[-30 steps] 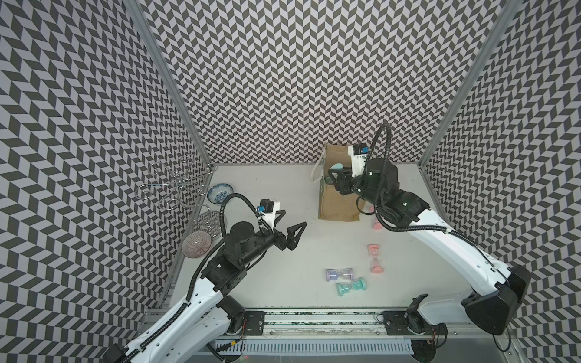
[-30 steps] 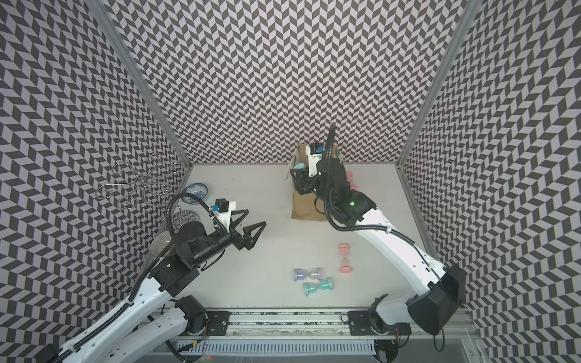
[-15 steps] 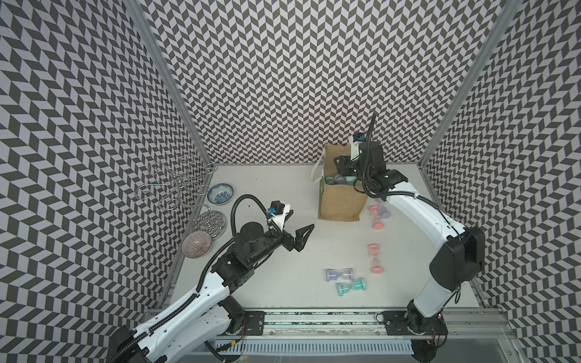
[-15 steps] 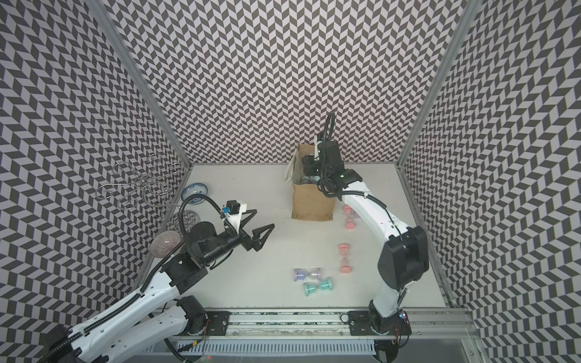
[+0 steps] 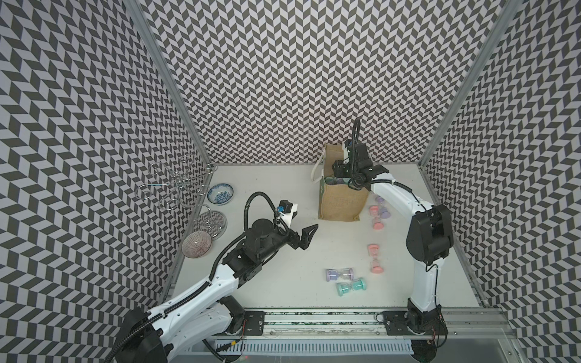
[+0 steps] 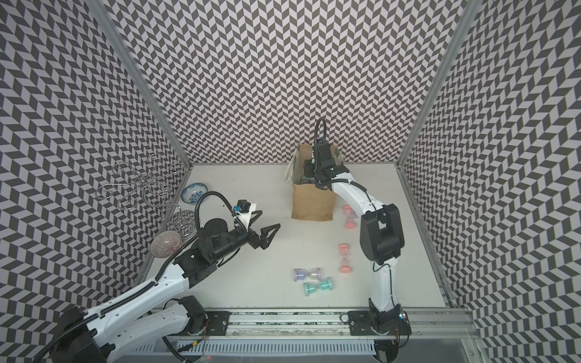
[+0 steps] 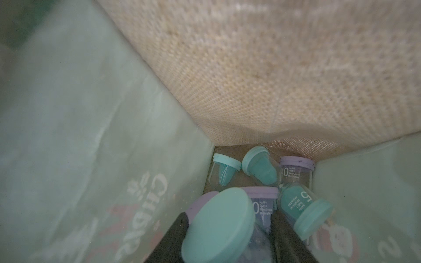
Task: Put the hourglass into the canvas bag
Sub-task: Place the hourglass in the canvas bag.
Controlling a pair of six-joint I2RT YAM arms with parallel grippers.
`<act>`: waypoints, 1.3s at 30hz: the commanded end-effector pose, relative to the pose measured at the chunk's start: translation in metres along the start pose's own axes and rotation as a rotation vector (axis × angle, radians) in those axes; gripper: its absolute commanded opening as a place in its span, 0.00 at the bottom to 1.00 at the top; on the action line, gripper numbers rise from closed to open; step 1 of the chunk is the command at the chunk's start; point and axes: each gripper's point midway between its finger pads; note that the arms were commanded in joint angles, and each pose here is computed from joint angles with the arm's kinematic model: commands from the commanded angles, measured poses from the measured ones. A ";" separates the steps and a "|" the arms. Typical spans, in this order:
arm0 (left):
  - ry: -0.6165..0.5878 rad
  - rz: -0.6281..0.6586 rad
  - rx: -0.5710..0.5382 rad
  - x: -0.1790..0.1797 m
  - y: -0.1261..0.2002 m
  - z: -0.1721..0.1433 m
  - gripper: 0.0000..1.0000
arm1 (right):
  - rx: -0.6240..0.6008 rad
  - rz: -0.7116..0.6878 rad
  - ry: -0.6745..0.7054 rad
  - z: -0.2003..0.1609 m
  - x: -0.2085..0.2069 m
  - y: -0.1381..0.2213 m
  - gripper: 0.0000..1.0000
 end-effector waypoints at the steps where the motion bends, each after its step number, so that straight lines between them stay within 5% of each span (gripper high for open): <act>1: 0.000 0.015 -0.047 0.002 0.001 0.014 0.99 | -0.023 -0.019 0.016 0.006 -0.003 -0.014 0.20; 7: 0.012 0.016 -0.043 0.002 0.000 0.014 0.99 | 0.006 -0.070 0.025 -0.011 -0.017 -0.037 0.23; 18: 0.042 0.023 -0.033 0.004 -0.003 0.013 0.99 | 0.003 -0.024 0.015 -0.004 -0.007 -0.026 0.45; 31: 0.059 0.028 -0.045 0.004 0.002 0.025 0.99 | -0.107 0.124 -0.003 0.037 0.027 0.042 0.72; 39: 0.082 0.028 -0.056 0.004 0.008 0.032 0.99 | -0.165 0.289 -0.015 0.056 0.053 0.109 0.78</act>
Point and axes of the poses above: each gripper's point midway between its finger pads, its own y axis back along the fingers, its own x axis along the line the jaws close on, z = x × y, and after that the axes turned 13 degrees about -y, right-handed
